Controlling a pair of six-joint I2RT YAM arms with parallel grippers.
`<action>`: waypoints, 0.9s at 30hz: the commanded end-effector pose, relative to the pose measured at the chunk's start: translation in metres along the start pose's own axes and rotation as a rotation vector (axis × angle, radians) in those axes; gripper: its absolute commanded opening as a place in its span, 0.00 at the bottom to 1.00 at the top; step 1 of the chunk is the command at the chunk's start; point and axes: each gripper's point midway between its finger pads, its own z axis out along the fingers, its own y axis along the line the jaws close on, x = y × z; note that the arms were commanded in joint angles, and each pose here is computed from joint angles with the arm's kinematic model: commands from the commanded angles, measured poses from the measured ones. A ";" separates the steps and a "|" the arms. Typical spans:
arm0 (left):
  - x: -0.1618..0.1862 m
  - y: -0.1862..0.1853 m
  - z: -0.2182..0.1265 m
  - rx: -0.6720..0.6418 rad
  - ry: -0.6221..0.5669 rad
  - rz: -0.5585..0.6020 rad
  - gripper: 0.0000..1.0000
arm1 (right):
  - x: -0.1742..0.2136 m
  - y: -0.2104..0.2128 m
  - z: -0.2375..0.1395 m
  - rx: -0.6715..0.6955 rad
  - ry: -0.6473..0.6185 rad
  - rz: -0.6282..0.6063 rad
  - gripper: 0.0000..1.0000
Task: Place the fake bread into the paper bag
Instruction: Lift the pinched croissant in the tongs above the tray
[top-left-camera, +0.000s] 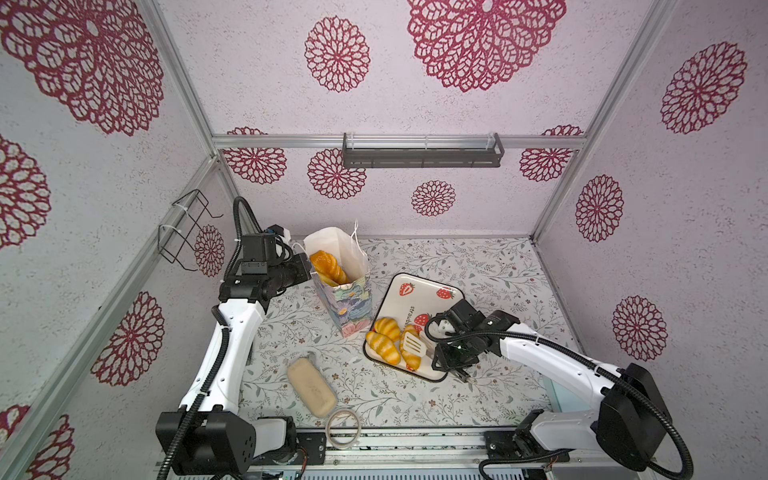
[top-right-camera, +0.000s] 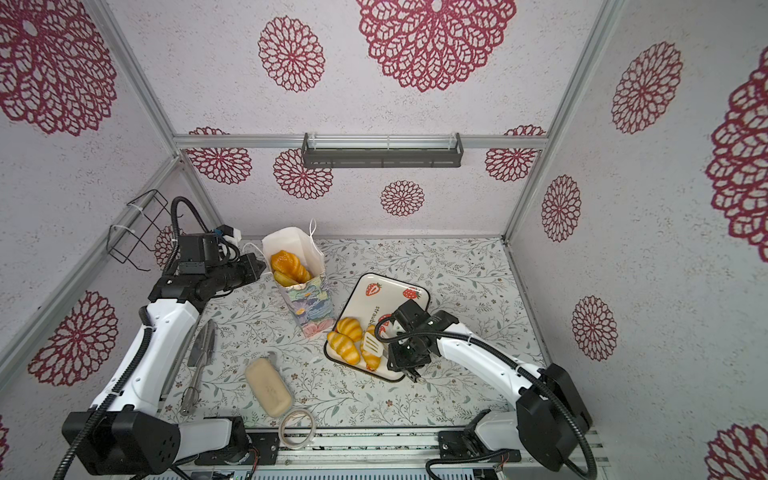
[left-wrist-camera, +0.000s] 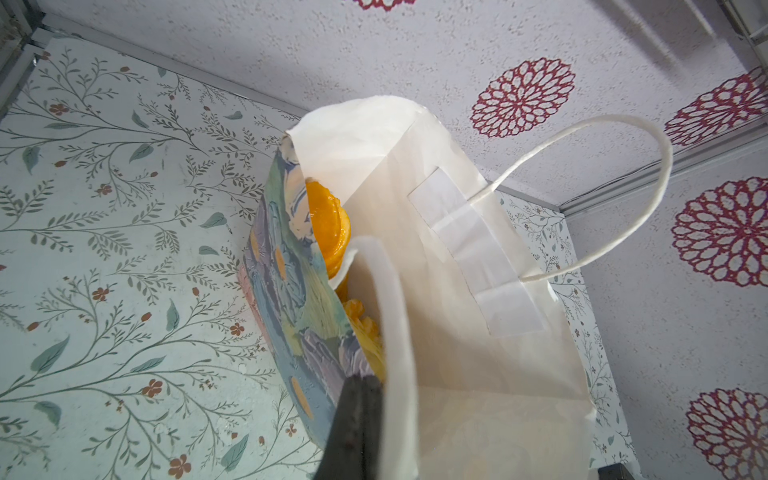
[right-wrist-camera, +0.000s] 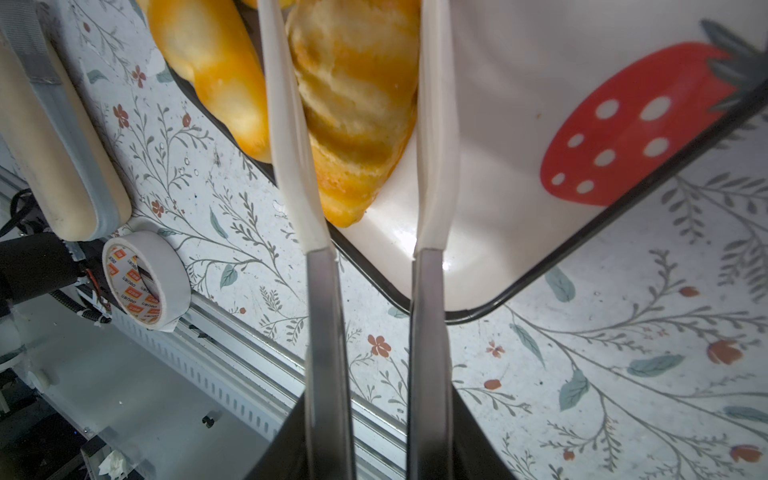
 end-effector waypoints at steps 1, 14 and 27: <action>0.000 0.004 0.004 -0.004 -0.001 -0.006 0.00 | -0.016 0.006 -0.025 0.001 -0.091 -0.030 0.38; 0.000 0.004 0.004 -0.007 -0.004 -0.005 0.00 | -0.052 0.011 -0.063 -0.079 -0.240 0.018 0.38; 0.000 0.004 0.003 -0.007 -0.005 -0.004 0.00 | -0.082 0.044 -0.099 -0.218 -0.346 -0.015 0.38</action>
